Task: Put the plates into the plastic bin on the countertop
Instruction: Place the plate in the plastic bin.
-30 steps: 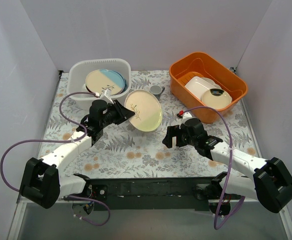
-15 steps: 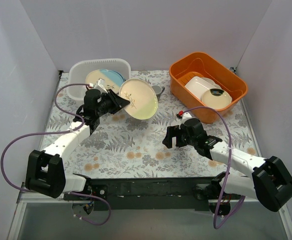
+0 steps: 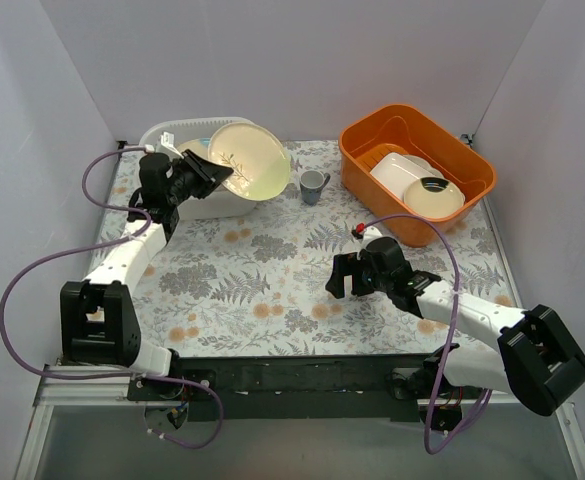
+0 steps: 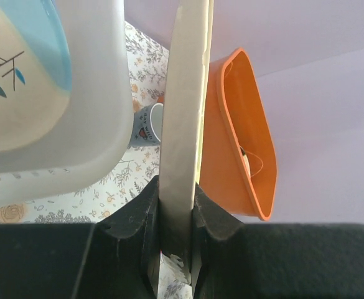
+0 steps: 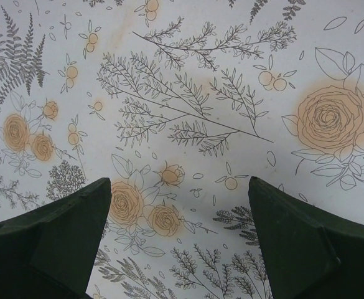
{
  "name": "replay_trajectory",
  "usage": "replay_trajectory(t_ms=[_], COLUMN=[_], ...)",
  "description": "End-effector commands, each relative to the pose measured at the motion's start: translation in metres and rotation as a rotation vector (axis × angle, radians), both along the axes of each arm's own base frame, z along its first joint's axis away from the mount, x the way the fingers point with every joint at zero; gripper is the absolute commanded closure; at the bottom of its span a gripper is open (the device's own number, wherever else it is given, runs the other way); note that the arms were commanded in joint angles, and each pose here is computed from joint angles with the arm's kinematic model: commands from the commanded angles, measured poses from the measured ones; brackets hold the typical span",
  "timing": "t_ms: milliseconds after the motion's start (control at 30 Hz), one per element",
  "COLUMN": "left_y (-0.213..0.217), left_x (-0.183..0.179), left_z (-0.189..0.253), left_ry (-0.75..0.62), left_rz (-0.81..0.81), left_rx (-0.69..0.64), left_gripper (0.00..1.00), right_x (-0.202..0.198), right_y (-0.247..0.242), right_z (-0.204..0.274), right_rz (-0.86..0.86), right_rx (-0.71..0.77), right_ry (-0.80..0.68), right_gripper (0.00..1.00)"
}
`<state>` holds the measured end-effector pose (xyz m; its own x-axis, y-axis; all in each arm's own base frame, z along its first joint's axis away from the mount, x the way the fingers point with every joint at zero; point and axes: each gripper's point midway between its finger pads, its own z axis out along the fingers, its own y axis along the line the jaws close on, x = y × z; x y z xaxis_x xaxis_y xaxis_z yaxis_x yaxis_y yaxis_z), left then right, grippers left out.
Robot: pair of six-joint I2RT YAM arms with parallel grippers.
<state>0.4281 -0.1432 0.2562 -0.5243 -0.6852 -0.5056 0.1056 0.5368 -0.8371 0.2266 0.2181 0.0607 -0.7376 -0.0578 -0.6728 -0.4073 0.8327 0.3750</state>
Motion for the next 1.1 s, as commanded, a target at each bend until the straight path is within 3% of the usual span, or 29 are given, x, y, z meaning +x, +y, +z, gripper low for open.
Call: replay_trajectory(t_ms=[0, 600, 1067], left_y=[0.004, 0.075, 0.098], left_x=[0.010, 0.054, 0.080], left_z=[0.080, 0.110, 0.084], left_ry=[-0.216, -0.275, -0.235], left_rz=[-0.033, 0.121, 0.212], left_rx=[-0.074, -0.150, -0.098], left_gripper=[1.00, 1.00, 1.00], right_x=[0.007, 0.009, 0.016], right_y=[0.004, 0.005, 0.003], right_z=[0.004, -0.003, -0.002], right_rz=[-0.001, 0.010, -0.002], right_rx=[0.009, -0.021, -0.046], right_ry=[-0.024, -0.012, -0.026], right_gripper=[0.02, 0.02, 0.02])
